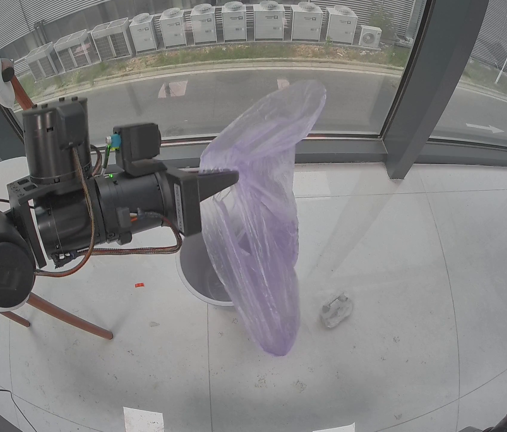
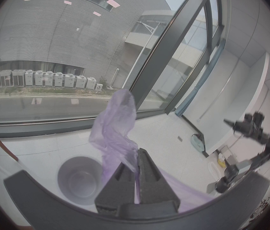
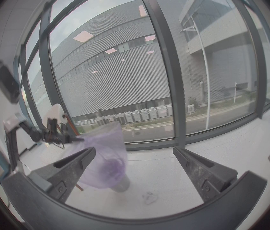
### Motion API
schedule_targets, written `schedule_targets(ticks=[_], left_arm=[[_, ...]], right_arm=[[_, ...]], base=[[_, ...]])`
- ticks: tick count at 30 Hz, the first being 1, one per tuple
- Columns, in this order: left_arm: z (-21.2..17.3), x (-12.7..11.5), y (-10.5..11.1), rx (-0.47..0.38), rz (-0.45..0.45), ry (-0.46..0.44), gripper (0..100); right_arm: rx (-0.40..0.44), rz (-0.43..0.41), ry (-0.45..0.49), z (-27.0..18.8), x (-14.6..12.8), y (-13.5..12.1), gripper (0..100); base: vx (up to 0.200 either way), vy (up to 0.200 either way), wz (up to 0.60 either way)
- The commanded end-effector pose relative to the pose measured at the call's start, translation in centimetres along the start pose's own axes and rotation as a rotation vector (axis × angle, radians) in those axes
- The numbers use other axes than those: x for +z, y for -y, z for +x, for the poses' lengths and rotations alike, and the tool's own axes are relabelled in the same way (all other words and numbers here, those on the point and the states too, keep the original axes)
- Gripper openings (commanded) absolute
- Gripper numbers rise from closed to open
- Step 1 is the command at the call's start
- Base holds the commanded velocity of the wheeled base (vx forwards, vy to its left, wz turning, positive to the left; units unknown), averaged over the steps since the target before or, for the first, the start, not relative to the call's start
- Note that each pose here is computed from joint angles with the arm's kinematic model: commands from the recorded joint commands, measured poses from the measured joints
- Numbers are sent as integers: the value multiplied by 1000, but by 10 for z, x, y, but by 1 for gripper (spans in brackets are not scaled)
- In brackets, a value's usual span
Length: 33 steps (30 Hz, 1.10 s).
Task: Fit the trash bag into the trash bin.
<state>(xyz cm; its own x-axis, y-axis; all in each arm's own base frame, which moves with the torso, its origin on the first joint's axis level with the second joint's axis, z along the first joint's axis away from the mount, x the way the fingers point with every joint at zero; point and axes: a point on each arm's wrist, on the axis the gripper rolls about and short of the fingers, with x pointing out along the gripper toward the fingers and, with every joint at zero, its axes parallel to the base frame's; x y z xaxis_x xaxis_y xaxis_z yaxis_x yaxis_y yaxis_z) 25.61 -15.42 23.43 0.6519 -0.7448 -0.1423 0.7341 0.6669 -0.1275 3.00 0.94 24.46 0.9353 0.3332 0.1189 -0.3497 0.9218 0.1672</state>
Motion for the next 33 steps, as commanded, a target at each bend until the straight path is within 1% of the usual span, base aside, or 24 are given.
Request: schedule_targets(ticks=[1, 3, 5, 8, 10, 12, 14, 17, 19, 22, 26, 29, 33], left_arm=[[-6, -32, -40, 129, 35, -112, 0], [-15, -28, -52, 179, 50, -97, 0], [-18, -26, -55, 194, 50, -92, 0], [-33, -20, -67, 254, 48, -73, 0], [-47, -14, -71, 292, 42, -67, 0], [-57, -9, -70, 311, 35, -72, 0], [-61, -7, -68, 312, 33, -75, 0], [-71, 3, -60, 313, 37, -67, 0], [-71, 4, -60, 313, 37, -67, 0], [-72, 19, -59, 313, 41, -59, 0], [-72, 23, -58, 309, 40, -78, 0], [-71, 23, -58, 303, 91, -103, 0], [-69, 22, -58, 293, 149, -134, 0]], right_arm=[[138, 90, -122, 73, 26, -6, 100], [159, 91, -142, 76, 23, -6, 100], [162, 91, -142, 77, 23, -6, 100], [162, 93, -156, 87, 22, -6, 100], [162, 94, -159, 91, 23, -6, 100], [168, 96, -164, 95, 24, -6, 100], [173, 97, -170, 98, 25, -6, 100], [181, 98, -173, 108, 29, -7, 100], [181, 98, -173, 109, 29, -7, 100], [214, 102, -162, 123, 40, -14, 100], [233, 103, -162, 132, 43, -18, 100], [244, 100, -163, 142, 46, -21, 100], [292, 111, -165, 156, 54, -32, 100]], base=[[0, 0, 0], [0, 0, 0], [0, 0, 0], [0, 0, 0], [0, 0, 0], [0, 0, 0], [0, 0, 0], [0, 0, 0], [0, 0, 0], [0, 0, 0], [0, 0, 0], [0, 0, 0], [0, 0, 0]])
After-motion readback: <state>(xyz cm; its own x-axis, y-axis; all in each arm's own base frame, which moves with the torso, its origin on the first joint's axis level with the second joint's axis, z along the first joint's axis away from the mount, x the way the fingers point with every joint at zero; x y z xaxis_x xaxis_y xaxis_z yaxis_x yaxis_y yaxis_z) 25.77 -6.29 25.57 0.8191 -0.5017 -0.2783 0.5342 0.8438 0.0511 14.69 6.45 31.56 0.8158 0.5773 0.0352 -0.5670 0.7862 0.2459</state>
